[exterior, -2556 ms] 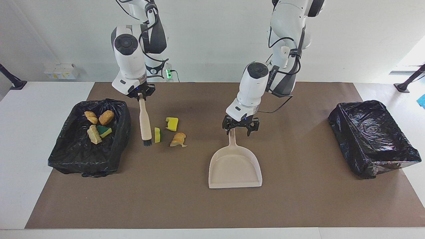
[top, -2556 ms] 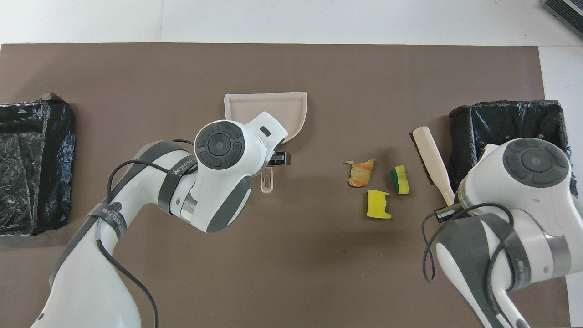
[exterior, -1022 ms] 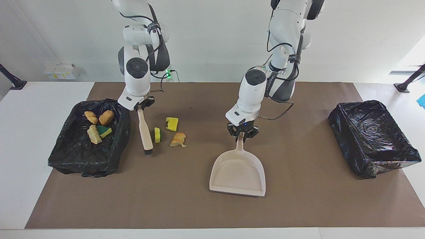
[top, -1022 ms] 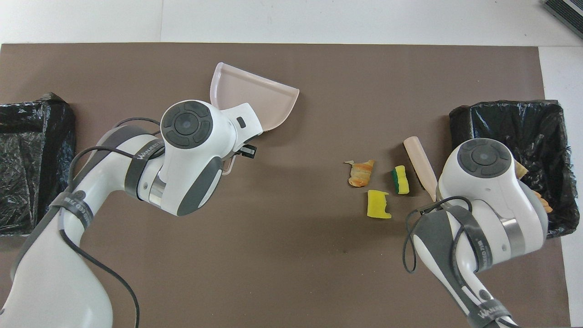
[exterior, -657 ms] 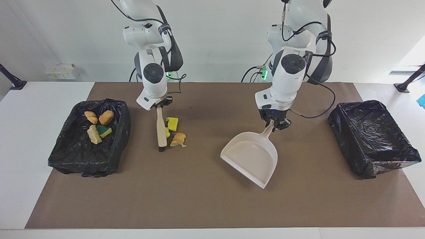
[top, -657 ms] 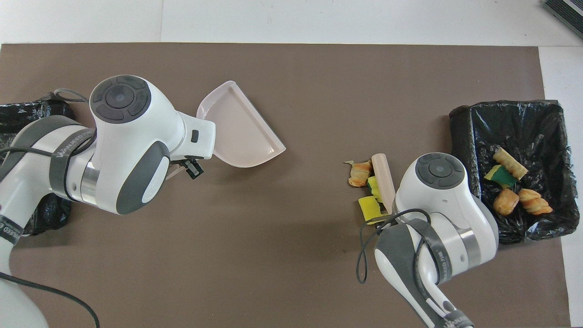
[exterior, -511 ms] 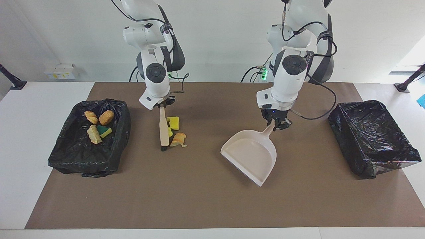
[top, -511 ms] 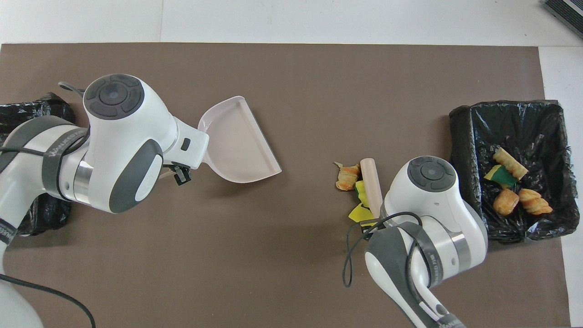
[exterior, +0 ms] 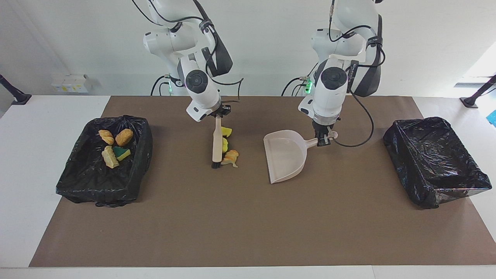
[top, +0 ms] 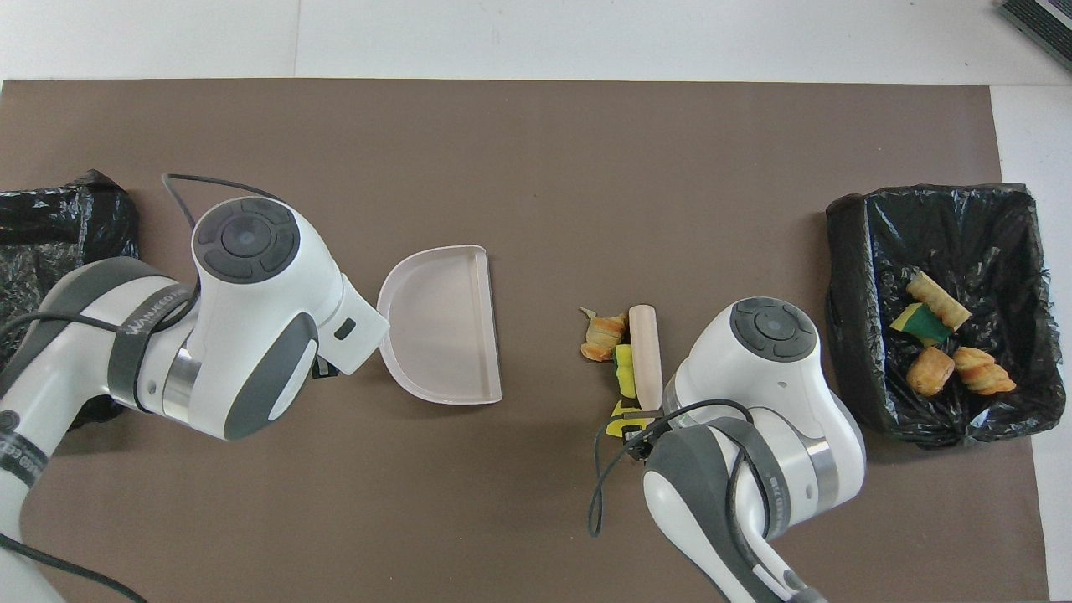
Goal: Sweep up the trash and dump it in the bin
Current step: 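Sweep the sponges and bread toward the dustpan with the right gripper's brush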
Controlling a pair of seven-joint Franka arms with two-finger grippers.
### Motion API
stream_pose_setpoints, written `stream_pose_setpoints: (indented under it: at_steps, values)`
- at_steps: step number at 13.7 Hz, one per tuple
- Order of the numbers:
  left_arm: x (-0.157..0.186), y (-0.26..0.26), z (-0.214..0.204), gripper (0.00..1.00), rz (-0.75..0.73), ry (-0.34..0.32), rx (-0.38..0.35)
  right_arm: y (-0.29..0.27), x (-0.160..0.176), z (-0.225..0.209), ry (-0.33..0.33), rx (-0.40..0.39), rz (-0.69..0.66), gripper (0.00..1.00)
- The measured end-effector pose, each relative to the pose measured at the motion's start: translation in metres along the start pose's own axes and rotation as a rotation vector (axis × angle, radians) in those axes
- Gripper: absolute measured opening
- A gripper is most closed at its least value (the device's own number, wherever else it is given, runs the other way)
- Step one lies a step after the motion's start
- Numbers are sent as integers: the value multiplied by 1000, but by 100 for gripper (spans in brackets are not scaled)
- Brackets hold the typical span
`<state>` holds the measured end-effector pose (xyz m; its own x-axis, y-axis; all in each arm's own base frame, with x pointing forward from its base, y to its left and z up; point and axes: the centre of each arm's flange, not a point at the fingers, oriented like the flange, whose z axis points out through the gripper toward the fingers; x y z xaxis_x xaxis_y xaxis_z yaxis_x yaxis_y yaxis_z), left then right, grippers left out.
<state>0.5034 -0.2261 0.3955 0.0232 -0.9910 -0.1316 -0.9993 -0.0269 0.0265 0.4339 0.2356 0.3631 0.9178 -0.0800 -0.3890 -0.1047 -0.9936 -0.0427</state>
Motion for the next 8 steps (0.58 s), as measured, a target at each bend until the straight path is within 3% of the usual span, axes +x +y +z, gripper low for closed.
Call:
stream_pose_setpoints:
  at_steps: [2,5,8]
  values:
    - [0,7,-1,31,13,3,9,-3,-10,-17,21,-52,37,26]
    - [6,16,6,31,22,0,6,30,-30,-43,39,-210,49,26]
    - [13,23,10,31,-22,-2,4,52,-41,-27,20,-273,63,26]
